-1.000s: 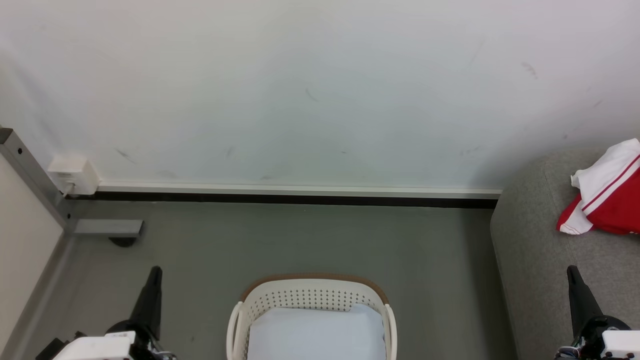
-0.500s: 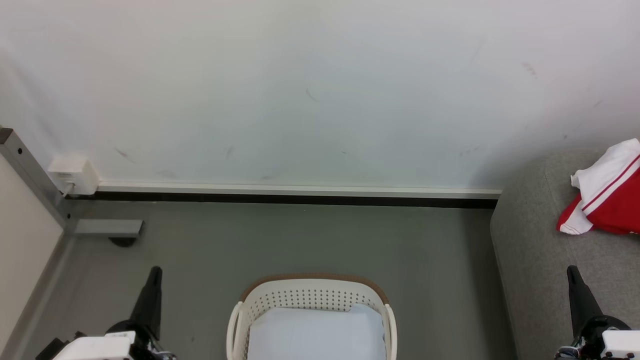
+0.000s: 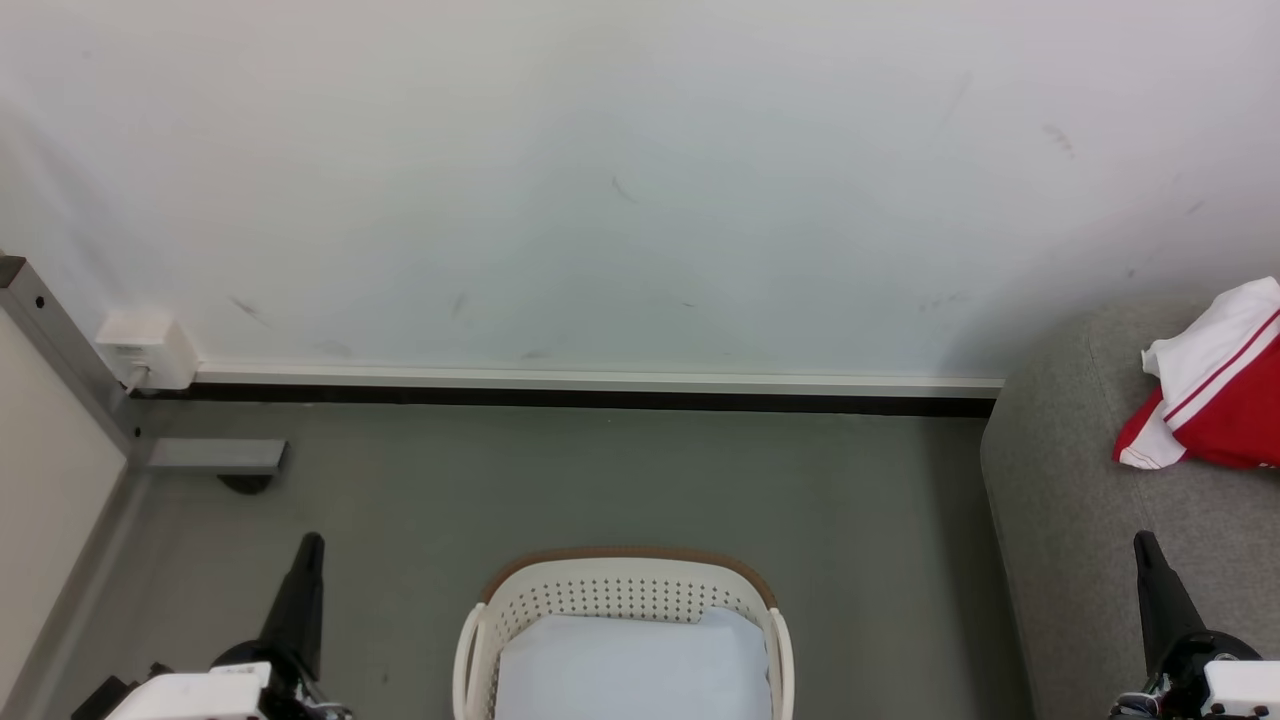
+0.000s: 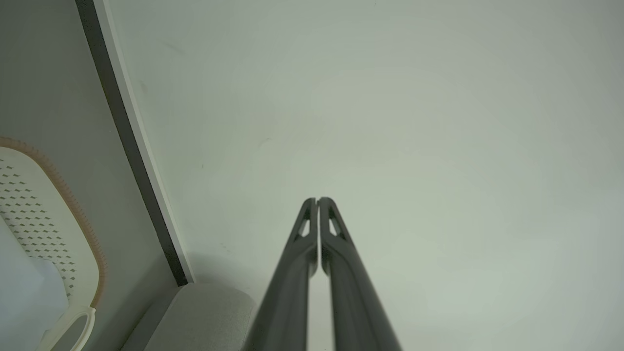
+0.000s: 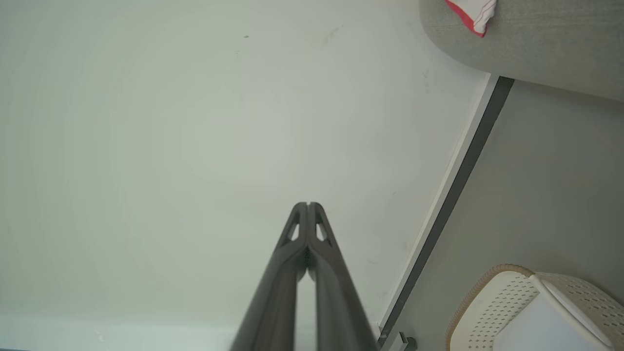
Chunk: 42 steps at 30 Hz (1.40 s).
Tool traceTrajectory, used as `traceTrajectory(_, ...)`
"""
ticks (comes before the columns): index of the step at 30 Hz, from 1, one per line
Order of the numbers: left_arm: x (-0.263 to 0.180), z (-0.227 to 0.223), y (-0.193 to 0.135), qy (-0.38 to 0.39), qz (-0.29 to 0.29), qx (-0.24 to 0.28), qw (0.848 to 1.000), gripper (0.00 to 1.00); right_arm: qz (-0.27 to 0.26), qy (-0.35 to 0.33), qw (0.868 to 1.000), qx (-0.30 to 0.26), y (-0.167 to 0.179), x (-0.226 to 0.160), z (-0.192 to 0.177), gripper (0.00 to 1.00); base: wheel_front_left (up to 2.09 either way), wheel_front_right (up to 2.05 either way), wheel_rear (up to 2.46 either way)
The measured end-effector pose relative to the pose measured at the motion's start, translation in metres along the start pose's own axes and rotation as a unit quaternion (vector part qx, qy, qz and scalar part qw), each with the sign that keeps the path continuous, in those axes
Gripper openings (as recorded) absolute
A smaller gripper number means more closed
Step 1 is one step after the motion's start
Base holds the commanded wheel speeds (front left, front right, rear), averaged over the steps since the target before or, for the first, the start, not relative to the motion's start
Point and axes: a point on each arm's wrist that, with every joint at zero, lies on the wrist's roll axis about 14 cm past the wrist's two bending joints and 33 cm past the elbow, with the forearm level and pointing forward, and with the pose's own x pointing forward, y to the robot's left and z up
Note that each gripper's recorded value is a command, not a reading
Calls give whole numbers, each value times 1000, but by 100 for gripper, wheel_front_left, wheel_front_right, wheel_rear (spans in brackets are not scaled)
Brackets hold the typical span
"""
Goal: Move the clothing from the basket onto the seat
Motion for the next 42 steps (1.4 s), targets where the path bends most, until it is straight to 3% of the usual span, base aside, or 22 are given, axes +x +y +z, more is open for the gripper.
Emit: traceTrajectory(42,0,0,0,0,0,0,1000,0,0,0,1000,0,0,0,0,0,0,0,0)
